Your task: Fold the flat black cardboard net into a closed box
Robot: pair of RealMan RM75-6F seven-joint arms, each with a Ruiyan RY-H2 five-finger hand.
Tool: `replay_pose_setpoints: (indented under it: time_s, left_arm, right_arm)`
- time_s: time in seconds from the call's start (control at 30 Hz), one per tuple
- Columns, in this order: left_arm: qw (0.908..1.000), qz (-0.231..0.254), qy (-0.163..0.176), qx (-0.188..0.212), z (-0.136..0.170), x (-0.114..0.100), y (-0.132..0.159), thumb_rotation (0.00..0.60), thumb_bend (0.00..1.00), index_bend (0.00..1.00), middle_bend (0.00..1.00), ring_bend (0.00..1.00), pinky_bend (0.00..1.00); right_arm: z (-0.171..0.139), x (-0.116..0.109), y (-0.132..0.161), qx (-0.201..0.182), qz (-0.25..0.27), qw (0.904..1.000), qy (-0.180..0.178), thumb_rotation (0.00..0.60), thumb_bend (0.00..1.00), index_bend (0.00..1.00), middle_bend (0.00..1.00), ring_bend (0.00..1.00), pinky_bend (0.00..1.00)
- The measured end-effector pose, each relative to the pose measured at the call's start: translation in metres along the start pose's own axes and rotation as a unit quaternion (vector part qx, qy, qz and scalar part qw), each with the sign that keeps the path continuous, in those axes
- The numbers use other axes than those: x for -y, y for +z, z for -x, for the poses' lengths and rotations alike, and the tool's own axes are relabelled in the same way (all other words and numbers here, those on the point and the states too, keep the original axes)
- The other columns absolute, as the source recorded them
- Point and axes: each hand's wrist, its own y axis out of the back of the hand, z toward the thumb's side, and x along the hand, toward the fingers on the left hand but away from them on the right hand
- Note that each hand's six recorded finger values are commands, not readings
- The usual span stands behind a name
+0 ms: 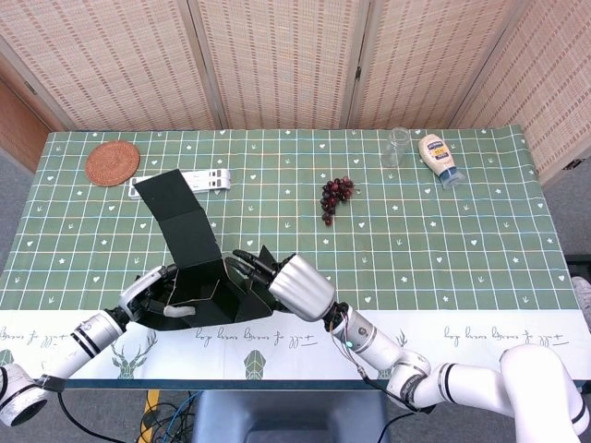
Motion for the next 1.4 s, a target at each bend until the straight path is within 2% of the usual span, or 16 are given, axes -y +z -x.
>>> replay_pose_setpoints:
  time_s: [0.13, 0.33, 0.77, 1.17, 1.4]
  left_arm:
    - [0.9994, -0.032, -0.007, -0.011, -0.002, 0.004, -0.006, 0.600, 0.09, 0.26, 0.29, 0.72, 0.92]
    - [0.9986, -0.045, -0.020, -0.022, -0.007, 0.011, -0.013, 0.600, 0.09, 0.26, 0.29, 0.72, 0.92]
    - [0.9963, -0.076, -0.028, -0.029, -0.026, 0.016, -0.027, 0.600, 0.09, 0.25, 0.29, 0.72, 0.92]
    - [0.9859, -0.160, -0.035, -0.035, -0.036, 0.024, -0.044, 0.600, 0.09, 0.19, 0.24, 0.71, 0.91]
    - [0.9821, -0.179, -0.040, -0.042, -0.042, 0.031, -0.054, 0.600, 0.09, 0.16, 0.22, 0.70, 0.91]
  right_arm:
    - [-0.002, 0.001, -0.003, -0.004, -0.013, 0.9998, 0.016, 0.600, 0.04, 0.00, 0.18, 0.83, 1.00]
    - [-0.006, 0.006, -0.005, -0.007, -0.023, 0.9992, 0.032, 0.600, 0.04, 0.00, 0.19, 0.83, 1.00]
    - [-0.021, 0.040, 0.004, -0.035, -0.045, 0.9958, 0.071, 0.600, 0.04, 0.00, 0.19, 0.83, 1.00]
    - [-0.029, 0.060, 0.005, -0.051, -0.063, 0.9924, 0.092, 0.600, 0.04, 0.00, 0.19, 0.83, 1.00]
    - [-0.030, 0.070, 0.009, -0.061, -0.074, 0.9903, 0.100, 0.600, 0.04, 0.00, 0.19, 0.83, 1.00]
